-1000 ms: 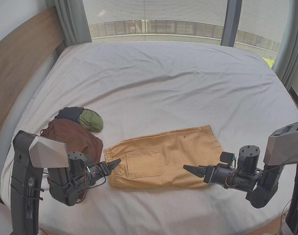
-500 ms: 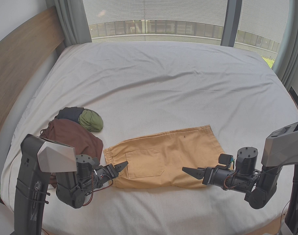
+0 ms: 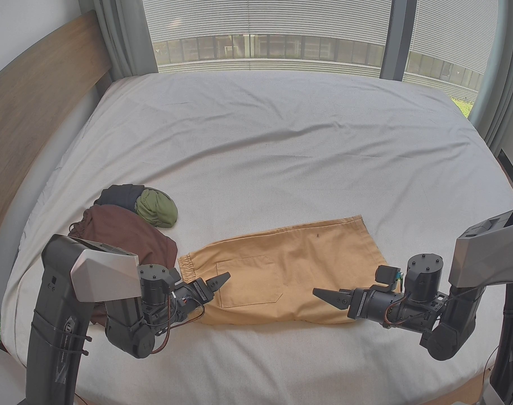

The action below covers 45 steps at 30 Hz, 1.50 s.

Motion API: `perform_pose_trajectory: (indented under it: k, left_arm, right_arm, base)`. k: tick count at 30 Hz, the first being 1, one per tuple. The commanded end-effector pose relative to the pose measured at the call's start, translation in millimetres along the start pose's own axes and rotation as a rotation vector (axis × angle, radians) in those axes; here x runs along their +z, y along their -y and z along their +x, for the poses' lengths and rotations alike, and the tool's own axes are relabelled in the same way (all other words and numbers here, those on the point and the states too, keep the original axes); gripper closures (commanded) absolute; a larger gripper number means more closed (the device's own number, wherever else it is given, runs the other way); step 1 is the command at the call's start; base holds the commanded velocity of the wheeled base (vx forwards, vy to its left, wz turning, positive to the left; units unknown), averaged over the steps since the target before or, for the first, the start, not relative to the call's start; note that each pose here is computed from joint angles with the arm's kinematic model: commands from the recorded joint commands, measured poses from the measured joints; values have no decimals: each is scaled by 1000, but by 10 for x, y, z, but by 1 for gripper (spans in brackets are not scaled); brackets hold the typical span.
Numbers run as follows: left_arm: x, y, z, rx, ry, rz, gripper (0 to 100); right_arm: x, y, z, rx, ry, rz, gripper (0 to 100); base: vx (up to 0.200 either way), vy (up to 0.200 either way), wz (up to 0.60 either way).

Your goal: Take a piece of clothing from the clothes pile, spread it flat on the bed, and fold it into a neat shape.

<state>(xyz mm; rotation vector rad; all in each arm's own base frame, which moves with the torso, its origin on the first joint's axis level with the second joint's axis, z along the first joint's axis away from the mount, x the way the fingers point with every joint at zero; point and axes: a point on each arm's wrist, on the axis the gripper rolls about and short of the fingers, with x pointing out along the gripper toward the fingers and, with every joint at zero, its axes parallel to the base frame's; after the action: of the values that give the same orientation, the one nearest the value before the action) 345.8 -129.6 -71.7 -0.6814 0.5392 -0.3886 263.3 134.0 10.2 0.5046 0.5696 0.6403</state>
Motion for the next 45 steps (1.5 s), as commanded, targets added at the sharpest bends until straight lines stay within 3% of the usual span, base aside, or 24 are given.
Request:
perform_pose_trajectory:
  k: [1, 4, 5, 16, 22, 29, 38, 45]
  left_arm:
    - [-2, -7, 0, 1, 1, 0, 0]
    - [0, -4, -3, 1, 1, -2, 0]
    - [-2, -6, -6, 3, 1, -2, 100]
    - [19, -21, -42, 43, 30, -7, 100]
    - [163, 199, -196, 8, 50, 7, 100]
    - [158, 229, -216, 8, 47, 19, 100]
    - [357, 238, -417, 117, -24, 50, 100]
    - [484, 163, -486, 149, -4, 38, 100]
  right_arm:
    - [-7, 10, 12, -2, -2, 1, 0]
    - [-10, 12, 14, -3, -3, 0, 0]
    - [-7, 10, 12, -2, -2, 0, 0]
    - [1, 30, 7, -7, 1, 3, 0]
    - [3, 34, 6, -8, 2, 4, 0]
    - [-3, 39, 9, -10, -1, 5, 0]
    - [-13, 66, 17, -17, -4, 9, 0]
    - [-5, 66, 28, -15, -1, 7, 0]
  base:
    - [0, 0, 0]
    - [0, 0, 0]
    - [0, 0, 0]
    - [0, 0, 0]
    - [0, 0, 0]
    - [0, 0, 0]
    - [0, 0, 0]
    - [0, 0, 0]
